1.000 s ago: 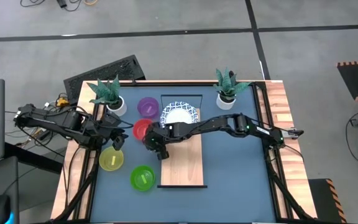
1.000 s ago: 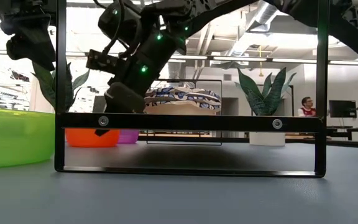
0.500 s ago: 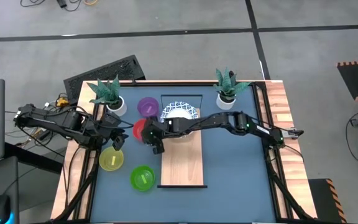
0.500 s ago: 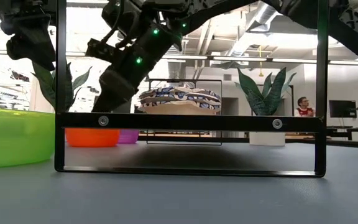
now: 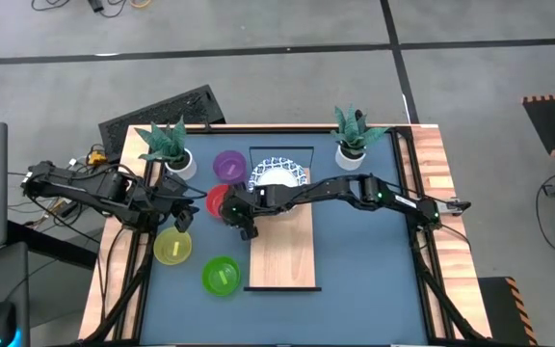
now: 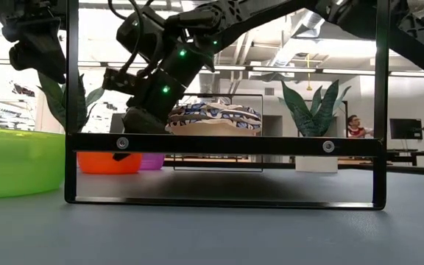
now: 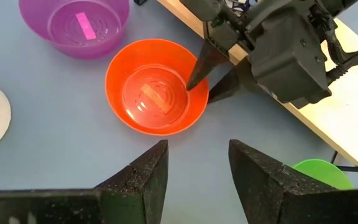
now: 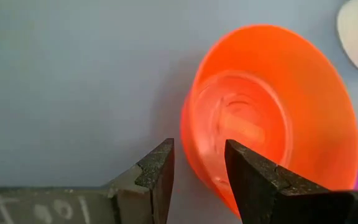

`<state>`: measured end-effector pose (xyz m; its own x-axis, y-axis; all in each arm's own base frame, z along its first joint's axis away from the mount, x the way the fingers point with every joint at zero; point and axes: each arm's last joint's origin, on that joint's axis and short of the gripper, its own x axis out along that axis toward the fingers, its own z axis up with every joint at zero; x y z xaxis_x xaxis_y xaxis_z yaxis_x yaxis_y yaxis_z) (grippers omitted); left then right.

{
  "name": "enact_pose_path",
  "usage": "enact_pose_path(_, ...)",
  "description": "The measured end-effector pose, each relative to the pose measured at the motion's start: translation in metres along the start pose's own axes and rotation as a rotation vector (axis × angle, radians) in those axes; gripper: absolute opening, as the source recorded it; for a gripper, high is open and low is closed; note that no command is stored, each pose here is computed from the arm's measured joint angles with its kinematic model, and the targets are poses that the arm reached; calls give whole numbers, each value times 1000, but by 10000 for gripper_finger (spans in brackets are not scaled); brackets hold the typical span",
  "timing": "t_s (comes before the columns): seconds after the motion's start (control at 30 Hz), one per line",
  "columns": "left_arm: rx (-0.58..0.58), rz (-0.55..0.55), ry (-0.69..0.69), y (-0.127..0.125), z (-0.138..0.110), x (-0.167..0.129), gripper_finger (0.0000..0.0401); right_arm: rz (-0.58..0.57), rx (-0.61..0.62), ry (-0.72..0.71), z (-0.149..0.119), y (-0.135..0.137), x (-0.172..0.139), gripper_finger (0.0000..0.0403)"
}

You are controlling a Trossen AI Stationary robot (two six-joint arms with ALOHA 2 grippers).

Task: Place and stack bowls onto a shelf
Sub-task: Put the orange bowl on the shelf

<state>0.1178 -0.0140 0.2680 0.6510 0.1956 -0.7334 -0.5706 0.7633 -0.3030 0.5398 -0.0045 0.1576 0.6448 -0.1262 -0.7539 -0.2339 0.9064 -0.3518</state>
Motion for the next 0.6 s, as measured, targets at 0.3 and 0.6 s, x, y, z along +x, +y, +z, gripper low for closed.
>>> enact_pose_path(0.3,0,0,0,0,0,0,154,6,-29,19,-2,1,0,143)
enact_pose_path(0.6,0,0,0,0,0,0,154,9,-68,28,-1,4,-1,48)
